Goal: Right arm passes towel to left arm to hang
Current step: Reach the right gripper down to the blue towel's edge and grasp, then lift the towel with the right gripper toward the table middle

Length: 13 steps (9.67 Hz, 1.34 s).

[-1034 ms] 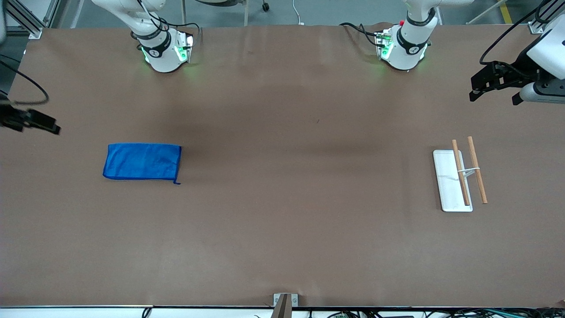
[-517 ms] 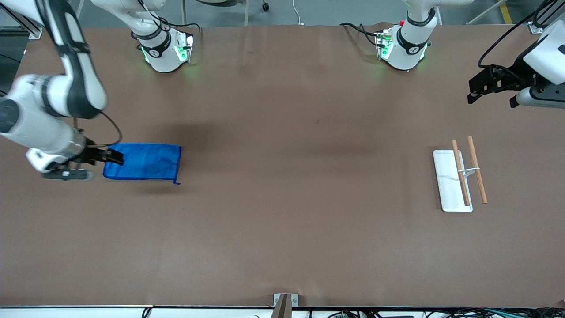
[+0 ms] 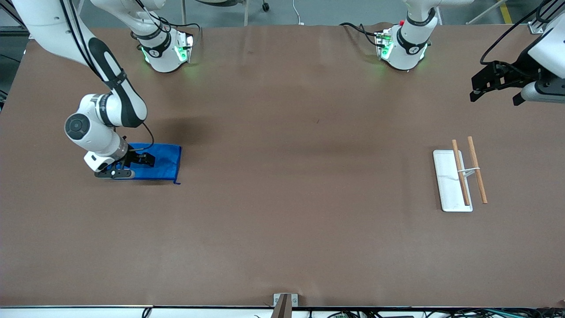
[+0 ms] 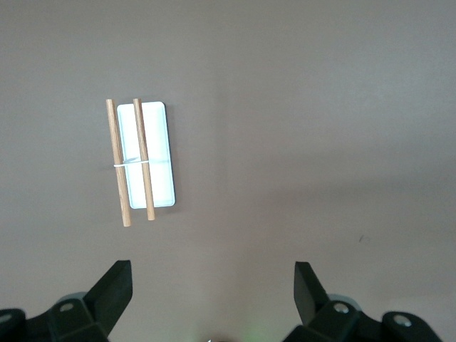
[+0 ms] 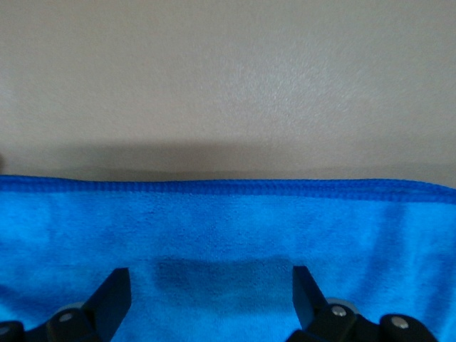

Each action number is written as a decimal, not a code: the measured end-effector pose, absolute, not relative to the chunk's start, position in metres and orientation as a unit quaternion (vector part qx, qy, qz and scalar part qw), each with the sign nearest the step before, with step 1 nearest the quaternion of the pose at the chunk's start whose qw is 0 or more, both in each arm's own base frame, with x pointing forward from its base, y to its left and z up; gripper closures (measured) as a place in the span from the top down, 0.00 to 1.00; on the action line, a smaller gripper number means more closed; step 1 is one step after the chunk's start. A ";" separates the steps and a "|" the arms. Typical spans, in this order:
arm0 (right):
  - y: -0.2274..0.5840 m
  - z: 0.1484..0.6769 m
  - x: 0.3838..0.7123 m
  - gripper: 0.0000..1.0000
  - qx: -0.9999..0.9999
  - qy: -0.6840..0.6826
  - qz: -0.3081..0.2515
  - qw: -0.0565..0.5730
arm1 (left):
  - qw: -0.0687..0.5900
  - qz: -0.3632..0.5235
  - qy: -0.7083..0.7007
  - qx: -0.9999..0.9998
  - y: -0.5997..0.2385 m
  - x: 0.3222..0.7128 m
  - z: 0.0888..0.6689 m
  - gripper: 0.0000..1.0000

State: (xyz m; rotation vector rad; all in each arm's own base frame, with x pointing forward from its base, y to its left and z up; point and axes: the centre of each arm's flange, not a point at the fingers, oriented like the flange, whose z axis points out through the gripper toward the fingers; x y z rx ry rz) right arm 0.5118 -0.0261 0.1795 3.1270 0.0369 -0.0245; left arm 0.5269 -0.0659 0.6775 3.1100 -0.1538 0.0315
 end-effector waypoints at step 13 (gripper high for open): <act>0.000 0.280 0.569 0.03 0.995 0.014 -0.103 0.010 | 0.011 0.017 -0.058 0.998 -0.075 0.526 0.679 1.00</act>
